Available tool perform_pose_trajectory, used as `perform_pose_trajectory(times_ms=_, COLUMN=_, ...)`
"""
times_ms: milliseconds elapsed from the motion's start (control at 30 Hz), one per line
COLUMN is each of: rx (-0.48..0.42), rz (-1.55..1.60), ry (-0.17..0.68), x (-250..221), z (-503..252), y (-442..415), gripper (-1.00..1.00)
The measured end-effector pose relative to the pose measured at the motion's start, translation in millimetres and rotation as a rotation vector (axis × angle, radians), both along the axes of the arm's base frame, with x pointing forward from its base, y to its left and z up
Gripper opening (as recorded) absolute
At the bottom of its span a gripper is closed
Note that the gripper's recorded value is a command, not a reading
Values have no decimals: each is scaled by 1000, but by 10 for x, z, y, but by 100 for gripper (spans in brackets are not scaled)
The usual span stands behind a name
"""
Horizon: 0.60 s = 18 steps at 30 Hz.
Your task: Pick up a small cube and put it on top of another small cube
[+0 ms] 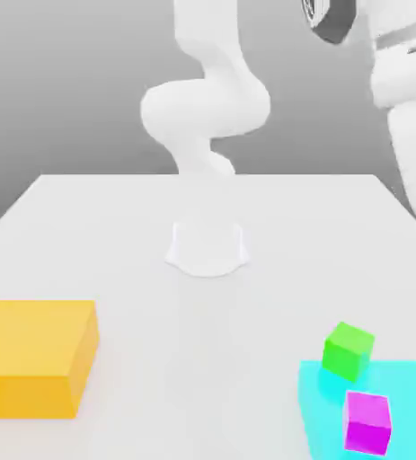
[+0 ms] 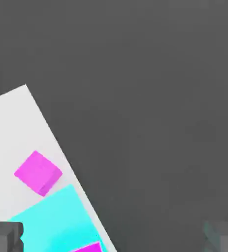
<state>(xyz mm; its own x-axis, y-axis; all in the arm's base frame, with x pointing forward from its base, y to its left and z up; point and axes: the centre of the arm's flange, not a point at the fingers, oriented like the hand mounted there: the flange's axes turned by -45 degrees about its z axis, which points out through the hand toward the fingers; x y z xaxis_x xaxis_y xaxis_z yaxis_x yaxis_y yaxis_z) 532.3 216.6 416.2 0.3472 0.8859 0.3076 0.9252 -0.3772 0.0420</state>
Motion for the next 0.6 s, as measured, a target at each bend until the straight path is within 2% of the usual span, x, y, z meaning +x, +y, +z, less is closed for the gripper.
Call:
perform_pose_trajectory(times_ms=200, rx=-112, rz=278, ry=33, x=-2, z=-892, y=545, gripper=0)
perform_pose_trajectory(times_ms=467, rx=-286, rz=686, ry=43, x=-284, z=-1990, y=1228, gripper=0)
perform_pose_trajectory(times_ms=600, rx=-319, rz=760, ry=41, x=-342, z=-2629, y=1337, gripper=0)
